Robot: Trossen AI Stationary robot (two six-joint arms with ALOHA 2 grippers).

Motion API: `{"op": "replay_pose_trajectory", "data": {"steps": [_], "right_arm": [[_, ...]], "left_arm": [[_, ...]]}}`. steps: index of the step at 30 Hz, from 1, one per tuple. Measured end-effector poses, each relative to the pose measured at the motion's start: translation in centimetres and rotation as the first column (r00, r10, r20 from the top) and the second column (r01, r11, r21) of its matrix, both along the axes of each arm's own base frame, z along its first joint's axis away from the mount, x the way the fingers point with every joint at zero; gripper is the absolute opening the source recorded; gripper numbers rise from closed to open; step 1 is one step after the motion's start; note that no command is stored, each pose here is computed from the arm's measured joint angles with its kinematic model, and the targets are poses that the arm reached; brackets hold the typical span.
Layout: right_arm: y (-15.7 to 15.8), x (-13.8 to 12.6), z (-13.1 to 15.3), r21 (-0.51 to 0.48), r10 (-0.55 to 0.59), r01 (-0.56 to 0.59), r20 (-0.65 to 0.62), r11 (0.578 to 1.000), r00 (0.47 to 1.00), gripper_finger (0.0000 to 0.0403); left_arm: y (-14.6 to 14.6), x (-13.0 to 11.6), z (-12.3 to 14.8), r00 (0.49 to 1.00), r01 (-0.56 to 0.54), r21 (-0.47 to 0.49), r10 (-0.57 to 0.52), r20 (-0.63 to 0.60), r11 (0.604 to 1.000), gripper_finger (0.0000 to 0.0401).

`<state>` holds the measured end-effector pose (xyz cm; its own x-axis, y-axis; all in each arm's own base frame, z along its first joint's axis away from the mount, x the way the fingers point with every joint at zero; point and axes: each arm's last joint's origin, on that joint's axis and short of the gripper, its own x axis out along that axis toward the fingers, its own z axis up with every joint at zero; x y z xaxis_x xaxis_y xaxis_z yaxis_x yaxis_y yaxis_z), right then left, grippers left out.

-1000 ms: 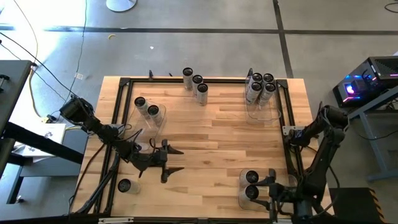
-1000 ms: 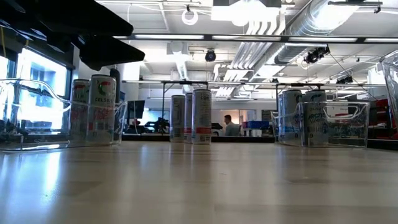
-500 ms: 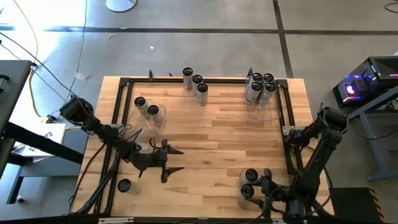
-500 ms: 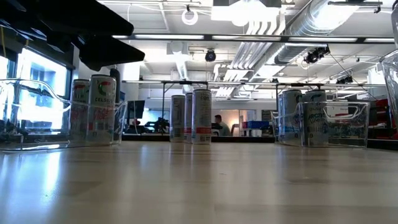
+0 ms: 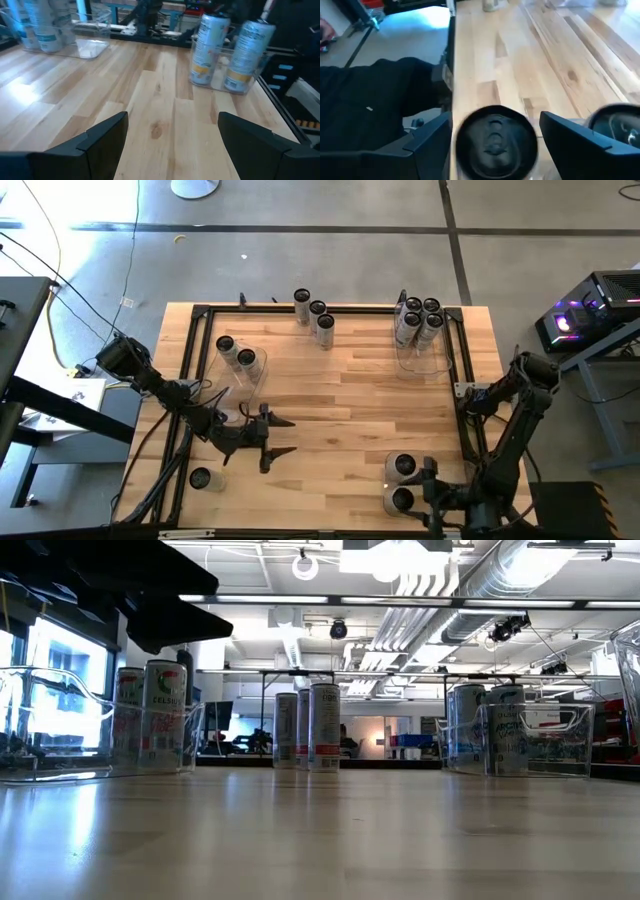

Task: Sort soda cans
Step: Put the white-yellow soda can into the bottom transparent bin, then put the white-pink soda can into the middle transparent bin

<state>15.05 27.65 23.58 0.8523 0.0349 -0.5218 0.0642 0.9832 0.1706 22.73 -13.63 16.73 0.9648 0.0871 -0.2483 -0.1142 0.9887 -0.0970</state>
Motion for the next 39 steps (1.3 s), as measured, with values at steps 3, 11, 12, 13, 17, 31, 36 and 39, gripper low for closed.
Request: {"op": "replay_pose_trajectory", "data": {"steps": [3, 11, 12, 13, 17, 31, 36, 39], "right_arm": [[0.4, 0.0, 1.0, -0.031, 0.031, -0.03, 0.012, 0.999, 0.999, 0.0294], [0.1, 1.4, 4.1, -0.328, 0.02, 0.041, 0.18, 0.944, 0.983, 0.0295], [-0.7, 2.3, 4.5, -0.366, -0.009, 0.076, 0.18, 0.927, 0.984, 0.0294], [-1.8, 3.7, 4.9, -0.388, -0.03, 0.085, 0.147, 0.918, 0.989, 0.0294], [-7.6, 9.9, 6.1, -0.485, -0.043, 0.03, -0.014, 0.874, 0.999, 0.0291], [-33.6, 19.3, 5.4, -0.408, -0.491, 0.428, -0.059, 0.807, 0.869, 0.0291], [-36.1, 18.5, 3.8, -0.432, -0.443, 0.368, -0.083, 0.823, 0.893, 0.0291], [-36.9, 17.3, 0.7, -0.444, -0.435, 0.358, -0.082, 0.821, 0.896, 0.0291]], "left_arm": [[0.1, 0.0, 0.0, 1.0, -0.027, 0.001, 0.027, 0.007, 1.0, 0.0303], [-0.1, 0.9, 1.7, 0.994, -0.07, 0.029, 0.067, 0.083, 0.997, 0.0303], [0.0, 1.2, 2.0, 0.993, -0.075, 0.034, 0.072, 0.091, 0.997, 0.0303], [0.2, 1.6, 2.4, 0.992, -0.08, 0.042, 0.075, 0.099, 0.996, 0.0303], [2.2, 3.4, 3.7, 0.991, -0.097, 0.086, 0.088, 0.103, 0.992, 0.0303], [12.4, 3.0, 1.9, 0.952, -0.288, 0.079, 0.295, -0.086, 0.954, 0.0303], [12.5, 2.5, 1.2, 0.951, -0.284, 0.093, 0.293, -0.102, 0.954, 0.0303], [12.4, 2.6, 1.3, 0.953, -0.284, 0.086, 0.291, -0.086, 0.955, 0.0303]]}}
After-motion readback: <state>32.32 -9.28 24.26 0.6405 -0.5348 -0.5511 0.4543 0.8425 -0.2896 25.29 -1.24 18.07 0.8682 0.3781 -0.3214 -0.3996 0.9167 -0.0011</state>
